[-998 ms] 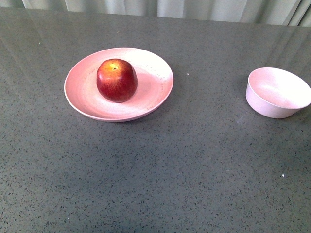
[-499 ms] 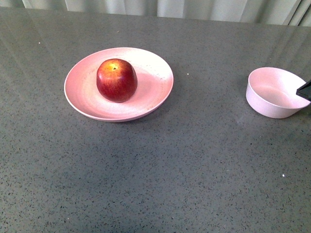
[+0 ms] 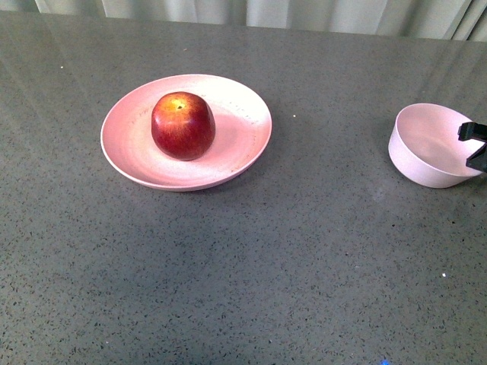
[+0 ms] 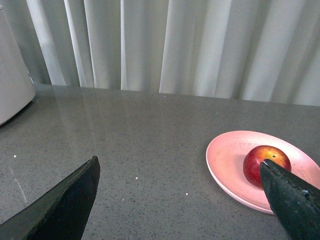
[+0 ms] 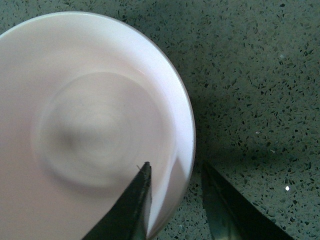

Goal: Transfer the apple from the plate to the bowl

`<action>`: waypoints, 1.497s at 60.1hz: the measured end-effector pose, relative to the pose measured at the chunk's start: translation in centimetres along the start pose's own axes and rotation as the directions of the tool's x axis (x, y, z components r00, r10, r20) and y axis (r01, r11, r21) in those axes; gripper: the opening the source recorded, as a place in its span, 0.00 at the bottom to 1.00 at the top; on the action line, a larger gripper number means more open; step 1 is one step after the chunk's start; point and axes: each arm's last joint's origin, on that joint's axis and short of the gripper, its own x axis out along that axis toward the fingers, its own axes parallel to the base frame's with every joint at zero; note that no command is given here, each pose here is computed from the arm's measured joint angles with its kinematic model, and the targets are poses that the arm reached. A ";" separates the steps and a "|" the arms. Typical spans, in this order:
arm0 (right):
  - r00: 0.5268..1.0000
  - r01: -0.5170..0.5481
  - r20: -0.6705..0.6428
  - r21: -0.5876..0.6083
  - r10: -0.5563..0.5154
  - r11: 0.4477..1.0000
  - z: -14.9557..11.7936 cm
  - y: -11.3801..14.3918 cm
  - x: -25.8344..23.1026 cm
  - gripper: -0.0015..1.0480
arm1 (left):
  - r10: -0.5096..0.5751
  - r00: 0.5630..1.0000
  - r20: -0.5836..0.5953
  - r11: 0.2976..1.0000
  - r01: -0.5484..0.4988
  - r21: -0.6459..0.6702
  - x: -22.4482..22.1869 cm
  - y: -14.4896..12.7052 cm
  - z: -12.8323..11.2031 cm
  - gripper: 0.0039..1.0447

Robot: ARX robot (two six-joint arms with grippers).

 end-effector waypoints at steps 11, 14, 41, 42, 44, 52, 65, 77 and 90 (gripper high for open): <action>0.999 -0.036 0.003 -0.004 0.036 0.999 0.2 1.1 -0.6 0.02 | 0.000 1.000 0.000 1.000 0.000 0.000 0.0 0.0 0.0 0.92; 0.998 -0.056 0.007 -0.015 0.056 0.998 0.4 1.9 -1.1 0.02 | 0.000 1.000 0.000 1.000 0.000 0.000 0.0 0.0 0.0 0.92; 0.987 -0.156 -0.038 -0.030 0.155 0.987 -0.7 8.4 -0.8 0.02 | 0.000 1.000 0.000 1.000 0.000 0.000 0.0 0.0 0.0 0.92; 0.987 -0.153 -0.044 -0.024 0.152 0.988 -0.9 8.5 -0.6 0.02 | 0.000 1.000 0.000 1.000 0.000 0.000 0.0 0.0 0.0 0.92; 0.988 -0.149 -0.050 -0.019 0.148 0.989 -1.0 8.5 -0.3 0.02 | 0.000 1.000 0.000 1.000 0.000 0.000 0.0 0.0 0.0 0.92; 0.989 -0.139 -0.053 -0.013 0.139 0.990 -0.8 8.7 0.3 0.02 | 0.000 1.000 0.000 1.000 0.000 0.000 0.0 0.0 0.0 0.92; 0.987 -0.151 -0.053 -0.014 0.150 0.988 -0.7 8.9 0.4 0.18 | 0.000 1.000 0.000 1.000 0.000 0.000 0.0 0.0 0.0 0.92; 0.984 -0.175 -0.021 -0.007 0.175 0.984 -0.1 8.7 -0.4 0.46 | 0.000 1.000 0.000 1.000 0.000 0.000 0.0 0.0 0.0 0.92; 0.947 -0.244 0.207 -0.041 0.247 0.969 3.0 5.8 -6.4 0.90 | 0.000 1.000 0.000 1.000 0.000 0.000 0.0 0.0 0.0 0.92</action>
